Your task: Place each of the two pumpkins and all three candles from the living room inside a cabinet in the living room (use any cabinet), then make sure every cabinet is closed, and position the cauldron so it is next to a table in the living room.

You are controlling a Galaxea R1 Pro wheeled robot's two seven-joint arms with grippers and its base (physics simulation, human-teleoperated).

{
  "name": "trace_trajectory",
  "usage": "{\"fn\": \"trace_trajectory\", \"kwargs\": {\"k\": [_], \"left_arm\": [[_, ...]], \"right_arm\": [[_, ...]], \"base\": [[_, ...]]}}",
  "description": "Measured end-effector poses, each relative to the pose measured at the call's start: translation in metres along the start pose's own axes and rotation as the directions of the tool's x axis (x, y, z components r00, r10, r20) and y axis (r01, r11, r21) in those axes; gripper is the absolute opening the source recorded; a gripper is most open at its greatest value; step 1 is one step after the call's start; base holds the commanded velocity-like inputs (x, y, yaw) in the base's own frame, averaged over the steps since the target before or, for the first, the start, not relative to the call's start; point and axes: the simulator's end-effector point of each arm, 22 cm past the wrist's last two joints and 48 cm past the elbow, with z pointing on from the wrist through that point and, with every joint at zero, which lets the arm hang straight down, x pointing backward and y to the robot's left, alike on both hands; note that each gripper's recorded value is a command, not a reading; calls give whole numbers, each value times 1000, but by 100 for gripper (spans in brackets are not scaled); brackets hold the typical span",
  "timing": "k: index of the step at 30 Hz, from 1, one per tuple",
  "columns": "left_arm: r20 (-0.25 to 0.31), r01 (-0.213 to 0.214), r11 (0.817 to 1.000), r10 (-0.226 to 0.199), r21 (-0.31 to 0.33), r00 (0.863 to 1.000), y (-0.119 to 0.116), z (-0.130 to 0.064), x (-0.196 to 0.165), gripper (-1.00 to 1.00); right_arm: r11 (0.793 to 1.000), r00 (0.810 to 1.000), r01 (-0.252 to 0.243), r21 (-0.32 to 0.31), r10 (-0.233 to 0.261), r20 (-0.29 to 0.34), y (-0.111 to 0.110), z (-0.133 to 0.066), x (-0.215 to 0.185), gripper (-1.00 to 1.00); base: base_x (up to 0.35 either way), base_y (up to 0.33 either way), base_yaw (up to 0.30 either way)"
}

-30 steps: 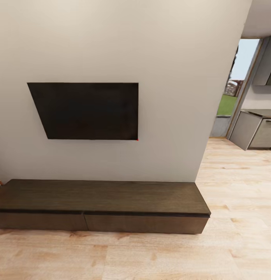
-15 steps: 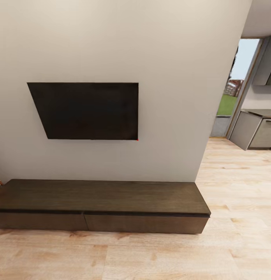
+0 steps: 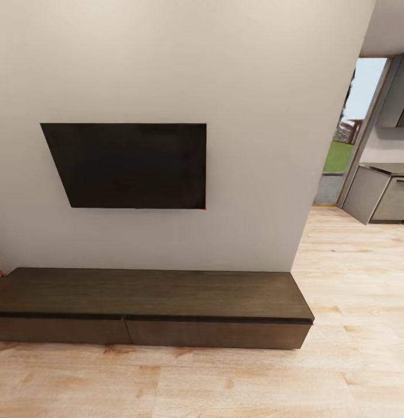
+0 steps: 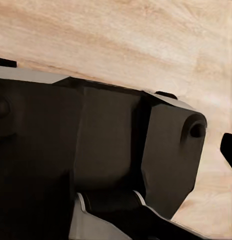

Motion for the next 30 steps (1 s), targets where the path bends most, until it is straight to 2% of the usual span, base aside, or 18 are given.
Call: {"fn": "trace_trajectory", "kwargs": {"k": [5,8,13,20,23,26,30], "left_arm": [[8,0,998,0,60,1000,-17,-2,-15,100],[-5,3,993,-2,114,1000,-33,-4,-24,100],[-30,6,971,1,238,1000,-70,-16,-47,100],[-19,-5,943,12,332,1000,-103,-31,-73,100],[-26,-10,930,21,367,999,-123,-43,-90,100],[-7,-28,919,33,394,999,-137,-55,-108,100],[15,-53,882,52,469,999,-164,-75,-131,100]], "right_arm": [[996,997,-68,-55,70,33,11,1,-35,100],[993,994,-91,-70,95,62,14,-1,-58,100],[984,980,-148,-103,160,115,19,-7,-104,100],[955,948,-241,-170,270,169,27,-22,-159,100],[935,931,-276,-222,318,179,31,-34,-188,100],[914,914,-294,-280,354,199,25,-49,-215,100],[854,867,-356,-378,453,207,8,-72,-249,100]], "base": [[0,0,0],[0,0,0],[0,0,0],[0,0,0],[0,0,0],[0,0,0],[0,0,0]]}}
